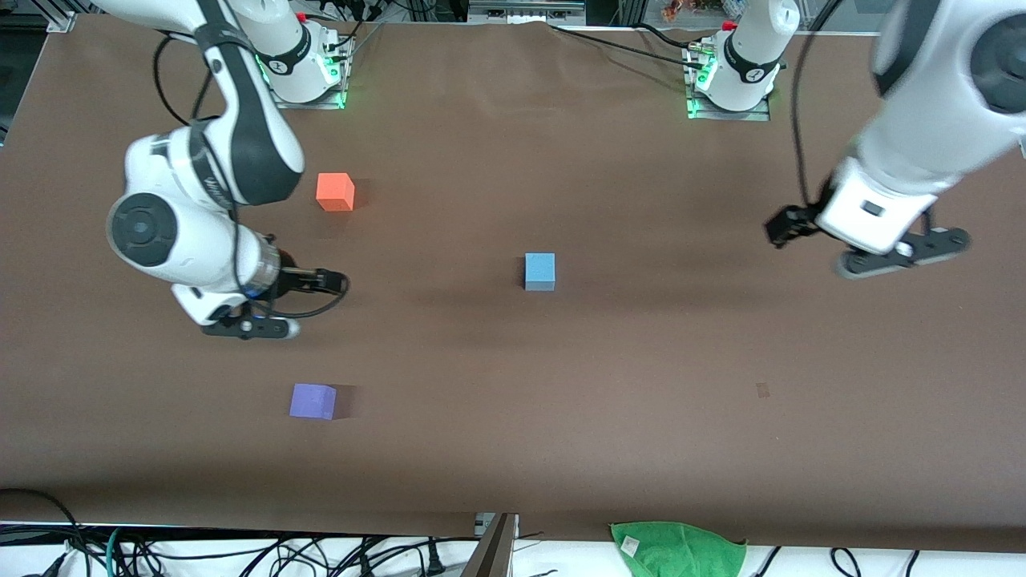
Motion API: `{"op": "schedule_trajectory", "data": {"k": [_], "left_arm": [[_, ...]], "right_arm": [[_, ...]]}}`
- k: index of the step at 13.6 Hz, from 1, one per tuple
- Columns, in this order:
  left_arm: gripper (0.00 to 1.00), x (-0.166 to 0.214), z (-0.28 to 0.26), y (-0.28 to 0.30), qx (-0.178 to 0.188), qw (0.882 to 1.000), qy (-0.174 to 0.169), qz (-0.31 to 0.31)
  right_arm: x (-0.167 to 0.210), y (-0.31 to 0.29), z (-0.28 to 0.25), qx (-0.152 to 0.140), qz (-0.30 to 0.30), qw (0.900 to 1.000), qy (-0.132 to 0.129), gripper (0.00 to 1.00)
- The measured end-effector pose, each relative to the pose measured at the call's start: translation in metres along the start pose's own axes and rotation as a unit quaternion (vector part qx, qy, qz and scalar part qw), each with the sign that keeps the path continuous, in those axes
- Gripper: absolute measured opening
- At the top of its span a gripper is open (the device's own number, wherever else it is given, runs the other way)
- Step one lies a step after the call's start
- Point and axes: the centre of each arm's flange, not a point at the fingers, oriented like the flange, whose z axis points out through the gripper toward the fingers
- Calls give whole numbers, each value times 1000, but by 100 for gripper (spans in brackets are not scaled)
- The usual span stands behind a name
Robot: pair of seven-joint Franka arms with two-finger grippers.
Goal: Place blue block between orange and purple blocks
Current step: 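Lower the right gripper onto the blue cube while the left gripper withdraws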
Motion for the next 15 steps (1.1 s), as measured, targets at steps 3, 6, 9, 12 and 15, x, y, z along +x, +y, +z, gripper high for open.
{"op": "schedule_trajectory", "data": {"k": [3, 6, 9, 12, 15], "left_arm": [[100, 16, 10, -47, -42, 998, -21, 42], [100, 7, -2, -57, -48, 997, 4, 54], [100, -31, -8, -43, -42, 996, 46, 68], [100, -47, -9, -42, -42, 995, 53, 72], [100, -45, -7, -46, -42, 995, 52, 70]], "right_arm": [[-11, -73, 36, 19, 21, 999, 26, 100], [-40, -154, 90, 24, 51, 998, 37, 100], [-82, -227, 130, 35, 28, 997, 58, 100], [-108, -274, 151, 29, 0, 997, 78, 100], [-119, -302, 172, 16, -15, 995, 96, 100]]}}
